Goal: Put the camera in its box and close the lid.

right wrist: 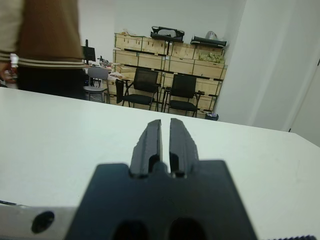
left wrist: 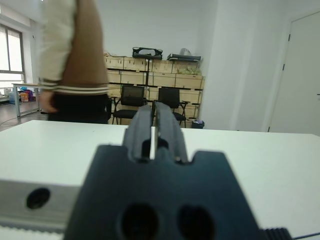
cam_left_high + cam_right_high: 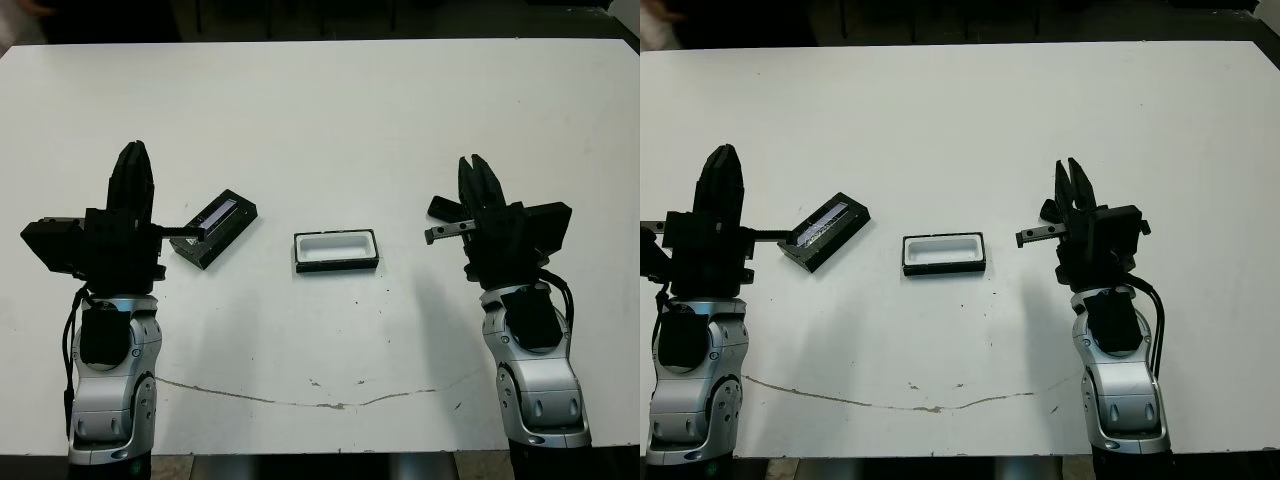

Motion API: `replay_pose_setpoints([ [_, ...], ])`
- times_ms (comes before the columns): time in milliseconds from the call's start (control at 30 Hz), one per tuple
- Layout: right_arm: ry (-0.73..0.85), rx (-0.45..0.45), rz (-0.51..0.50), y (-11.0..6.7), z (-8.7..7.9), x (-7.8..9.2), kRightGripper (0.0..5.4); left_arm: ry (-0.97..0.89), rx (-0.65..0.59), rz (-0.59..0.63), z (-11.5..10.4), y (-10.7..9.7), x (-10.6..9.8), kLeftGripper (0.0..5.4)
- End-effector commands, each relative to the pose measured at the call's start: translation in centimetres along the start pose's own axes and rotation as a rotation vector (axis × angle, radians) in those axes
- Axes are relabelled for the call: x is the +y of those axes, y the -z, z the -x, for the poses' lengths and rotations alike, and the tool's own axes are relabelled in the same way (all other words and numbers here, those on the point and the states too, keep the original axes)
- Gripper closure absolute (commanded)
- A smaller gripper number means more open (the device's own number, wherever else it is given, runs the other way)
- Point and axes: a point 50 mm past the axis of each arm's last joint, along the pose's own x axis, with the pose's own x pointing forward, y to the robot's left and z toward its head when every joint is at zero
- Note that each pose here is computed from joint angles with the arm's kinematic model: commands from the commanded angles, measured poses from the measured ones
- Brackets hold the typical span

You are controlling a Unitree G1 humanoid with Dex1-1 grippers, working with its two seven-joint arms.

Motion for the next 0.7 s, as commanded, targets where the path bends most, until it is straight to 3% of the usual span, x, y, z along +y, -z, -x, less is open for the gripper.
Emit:
replay_pose_setpoints([
  [33, 0.007, 0.018, 0.001, 0.5, 0.1, -0.1, 5.40, 0.000, 0.028, -0.012, 0.2, 0.4, 0.2, 5.40],
  [467, -0.020, 0.014, 0.031, 0.0, 0.1, -1.2, 5.40, 0.009, 0.041, 0.002, 0.5, 0.7, -0.3, 5.40],
  [700, -0.114, -0.015, 0.132, -2.4, -1.6, -5.7, 5.40, -0.005, 0.047, 0.011, 0.7, 0.6, -0.1, 5.40],
])
